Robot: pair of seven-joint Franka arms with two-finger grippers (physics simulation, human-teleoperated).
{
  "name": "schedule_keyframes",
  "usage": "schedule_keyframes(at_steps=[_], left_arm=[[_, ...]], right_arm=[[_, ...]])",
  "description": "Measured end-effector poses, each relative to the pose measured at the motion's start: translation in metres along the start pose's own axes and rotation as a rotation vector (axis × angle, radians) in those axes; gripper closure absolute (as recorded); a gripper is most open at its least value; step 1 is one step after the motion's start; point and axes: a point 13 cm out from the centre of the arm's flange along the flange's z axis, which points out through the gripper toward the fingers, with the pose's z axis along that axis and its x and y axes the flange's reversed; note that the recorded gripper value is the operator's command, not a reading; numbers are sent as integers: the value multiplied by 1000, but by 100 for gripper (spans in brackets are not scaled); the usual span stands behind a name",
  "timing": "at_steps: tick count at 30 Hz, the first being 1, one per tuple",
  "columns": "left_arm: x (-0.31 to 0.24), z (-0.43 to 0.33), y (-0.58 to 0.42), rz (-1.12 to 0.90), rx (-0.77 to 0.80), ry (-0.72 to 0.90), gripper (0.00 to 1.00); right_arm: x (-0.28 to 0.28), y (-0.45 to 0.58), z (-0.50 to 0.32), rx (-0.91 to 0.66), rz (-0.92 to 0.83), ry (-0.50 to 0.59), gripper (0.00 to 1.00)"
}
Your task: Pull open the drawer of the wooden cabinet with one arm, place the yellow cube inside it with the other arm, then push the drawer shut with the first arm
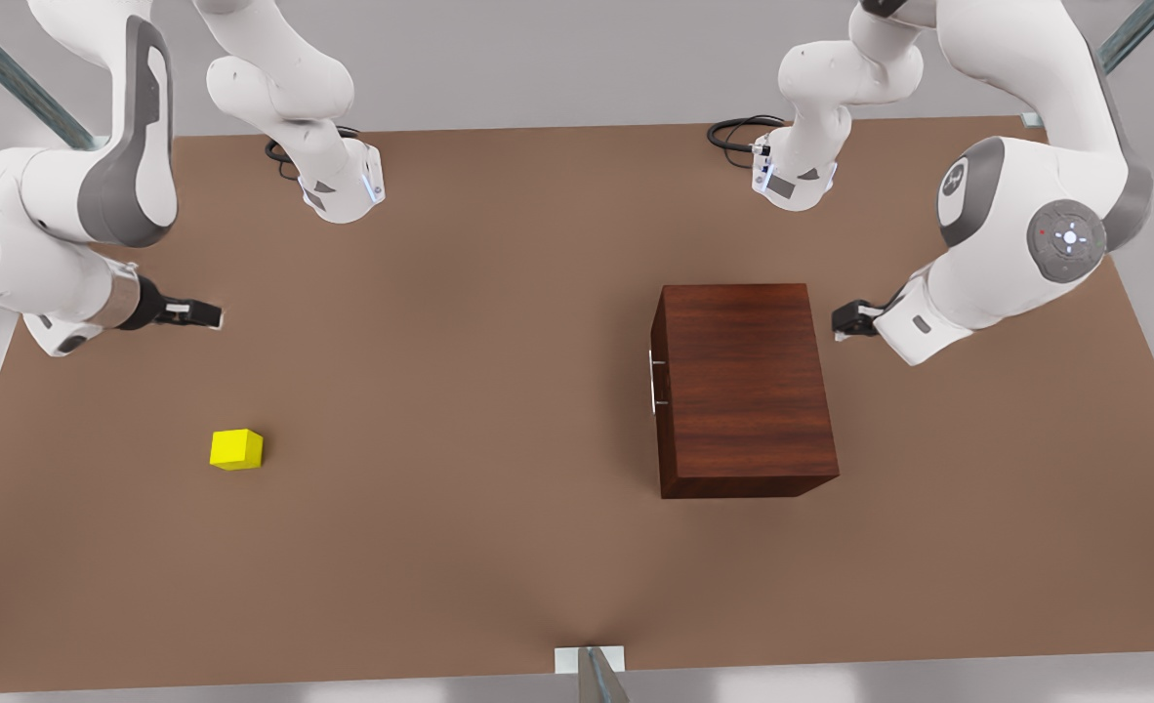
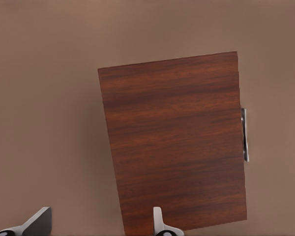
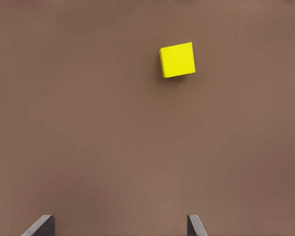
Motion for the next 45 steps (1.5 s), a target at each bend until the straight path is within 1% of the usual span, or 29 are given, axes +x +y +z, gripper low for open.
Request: schedule_keyframes(at_steps=[2,3,4,7,9,11,13,16,21,25,29,34,40,45], left_arm=[[-7,-5,3,-31,10,-29,0],[-10,-5,-13,-19,16,-39,0],[-14,-2,-48,19,18,-45,0],[-8,31,-210,214,-25,-51,0],[-5,68,-271,251,-50,-54,0],[-4,117,-306,267,-138,-63,0],[-29,146,-304,202,-183,-93,0],[-56,172,-299,93,-212,-135,0],[-71,198,-302,-40,-250,-198,0],[-74,213,-300,-110,-292,-232,0],[-74,214,-289,-152,-317,-227,0],[-68,220,-290,-155,-338,-217,0],[-38,257,-299,-133,-391,-165,0],[-28,272,-298,-125,-434,-161,0]], right_arm=[[-21,-11,-8,-7,25,-53,0],[-28,-17,-10,-9,38,-70,0],[-34,-21,-15,-10,57,-91,0],[-44,-27,-20,-14,153,-121,0],[-47,-22,-8,-13,228,-114,0],[-55,-12,12,-12,317,-122,0],[-62,2,39,-13,401,-132,0],[-83,10,47,-38,544,-197,0],[-117,-32,48,-94,849,-293,0],[-134,-29,47,-137,1012,-335,0],[-142,-23,48,-173,1142,-351,0],[-146,-24,48,-208,1283,-355,0],[-148,-24,47,-239,1407,-353,0],[-149,-24,48,-257,1483,-348,0]])
